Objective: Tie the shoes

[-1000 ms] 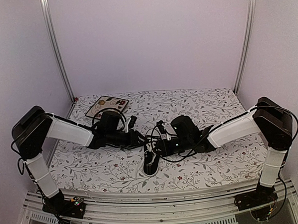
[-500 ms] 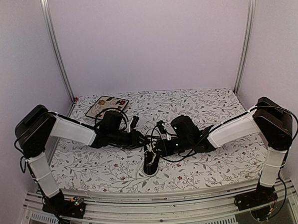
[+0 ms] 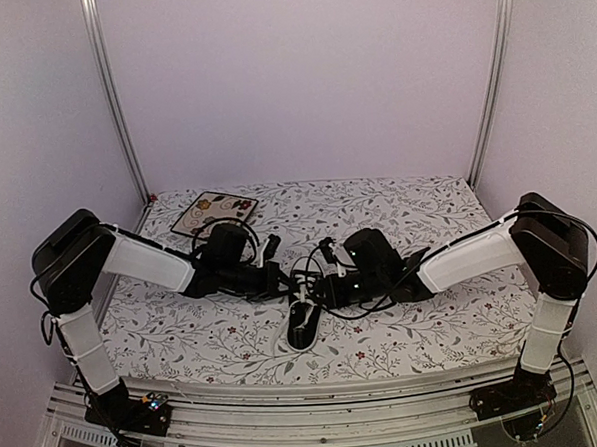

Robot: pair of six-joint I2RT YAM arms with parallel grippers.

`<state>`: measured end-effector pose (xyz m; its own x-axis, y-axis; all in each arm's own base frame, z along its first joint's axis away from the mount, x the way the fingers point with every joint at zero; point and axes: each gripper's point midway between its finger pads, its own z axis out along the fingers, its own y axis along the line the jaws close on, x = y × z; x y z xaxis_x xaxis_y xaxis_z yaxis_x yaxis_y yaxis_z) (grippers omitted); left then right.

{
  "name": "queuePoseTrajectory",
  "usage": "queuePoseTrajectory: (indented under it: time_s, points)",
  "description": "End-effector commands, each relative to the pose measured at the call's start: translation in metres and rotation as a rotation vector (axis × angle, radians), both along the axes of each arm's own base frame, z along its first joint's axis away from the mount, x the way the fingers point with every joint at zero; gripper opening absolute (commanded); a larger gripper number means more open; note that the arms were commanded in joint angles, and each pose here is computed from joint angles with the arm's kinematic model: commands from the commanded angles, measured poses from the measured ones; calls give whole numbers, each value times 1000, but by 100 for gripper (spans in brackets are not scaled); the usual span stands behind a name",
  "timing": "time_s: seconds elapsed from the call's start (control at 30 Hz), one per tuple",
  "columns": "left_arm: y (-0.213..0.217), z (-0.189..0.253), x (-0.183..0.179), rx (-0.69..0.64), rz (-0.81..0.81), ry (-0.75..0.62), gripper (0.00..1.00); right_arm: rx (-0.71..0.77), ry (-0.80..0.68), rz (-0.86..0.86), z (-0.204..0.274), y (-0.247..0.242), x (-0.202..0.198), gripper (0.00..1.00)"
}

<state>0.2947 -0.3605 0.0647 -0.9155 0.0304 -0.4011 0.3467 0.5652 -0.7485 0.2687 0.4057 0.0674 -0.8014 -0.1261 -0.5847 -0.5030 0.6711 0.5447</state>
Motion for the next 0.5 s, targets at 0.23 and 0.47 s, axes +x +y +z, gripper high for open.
queuePoseTrajectory:
  time_s: [0.23, 0.47]
  points:
    - [6, 0, -5, 15, 14, -6, 0, 6, -2, -77, 13, -19, 27, 2]
    - [18, -6, -4, 46, 49, -7, 0, 22, 10, -102, 13, -26, 40, 2]
